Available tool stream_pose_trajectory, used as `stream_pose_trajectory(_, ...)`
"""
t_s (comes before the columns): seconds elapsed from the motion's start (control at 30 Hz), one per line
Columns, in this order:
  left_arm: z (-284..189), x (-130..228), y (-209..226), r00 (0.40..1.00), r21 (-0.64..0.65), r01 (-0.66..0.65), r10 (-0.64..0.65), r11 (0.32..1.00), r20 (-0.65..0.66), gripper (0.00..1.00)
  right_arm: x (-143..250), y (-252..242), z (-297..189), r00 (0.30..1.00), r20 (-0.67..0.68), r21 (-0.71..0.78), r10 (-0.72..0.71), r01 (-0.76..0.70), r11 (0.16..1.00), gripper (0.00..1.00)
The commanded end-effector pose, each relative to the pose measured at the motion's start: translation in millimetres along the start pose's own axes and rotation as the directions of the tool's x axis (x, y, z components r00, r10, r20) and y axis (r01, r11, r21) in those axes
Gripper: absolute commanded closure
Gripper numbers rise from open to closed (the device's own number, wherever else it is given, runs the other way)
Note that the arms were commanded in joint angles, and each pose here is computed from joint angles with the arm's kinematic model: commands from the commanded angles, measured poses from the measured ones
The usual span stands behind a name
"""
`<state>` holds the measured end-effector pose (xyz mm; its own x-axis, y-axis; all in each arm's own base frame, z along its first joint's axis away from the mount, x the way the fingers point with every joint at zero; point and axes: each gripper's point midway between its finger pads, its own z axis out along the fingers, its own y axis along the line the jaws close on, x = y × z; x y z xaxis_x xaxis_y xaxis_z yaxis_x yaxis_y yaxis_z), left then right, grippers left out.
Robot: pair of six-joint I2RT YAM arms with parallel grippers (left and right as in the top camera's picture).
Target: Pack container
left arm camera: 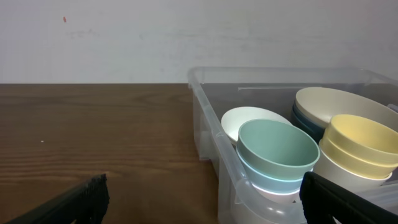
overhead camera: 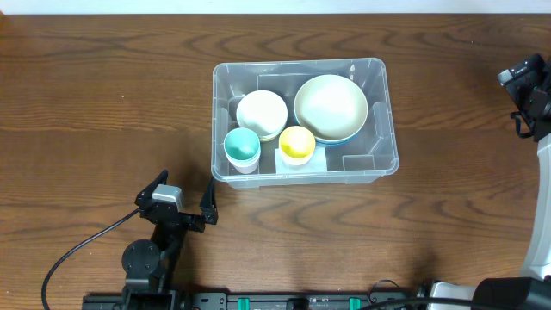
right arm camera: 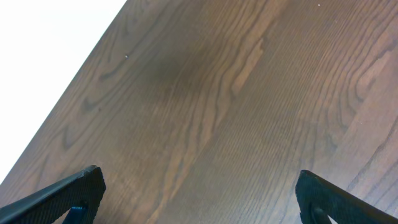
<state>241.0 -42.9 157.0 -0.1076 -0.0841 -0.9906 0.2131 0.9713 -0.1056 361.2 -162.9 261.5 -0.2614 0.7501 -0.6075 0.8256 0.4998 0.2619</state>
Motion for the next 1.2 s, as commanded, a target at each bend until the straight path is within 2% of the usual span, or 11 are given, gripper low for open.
stream_pose_trajectory(0.0, 0.5, 15.2, 0.4, 0.999, 0.001, -0.01, 0.01, 1.0, -0.046, 0.02, -4.9, -1.1, -3.7, 1.0, 0.017, 0.002, 0.017, -0.017, 1.0, 0.01)
stream_pose_trajectory(1.17, 0.6, 15.5, 0.5, 0.999, 0.0, -0.01, 0.01, 1.0, -0.047, 0.02, 1.4, 9.6, -10.2, 1.0, 0.015, -0.026, -0.005, 0.005, 1.0, 0.01)
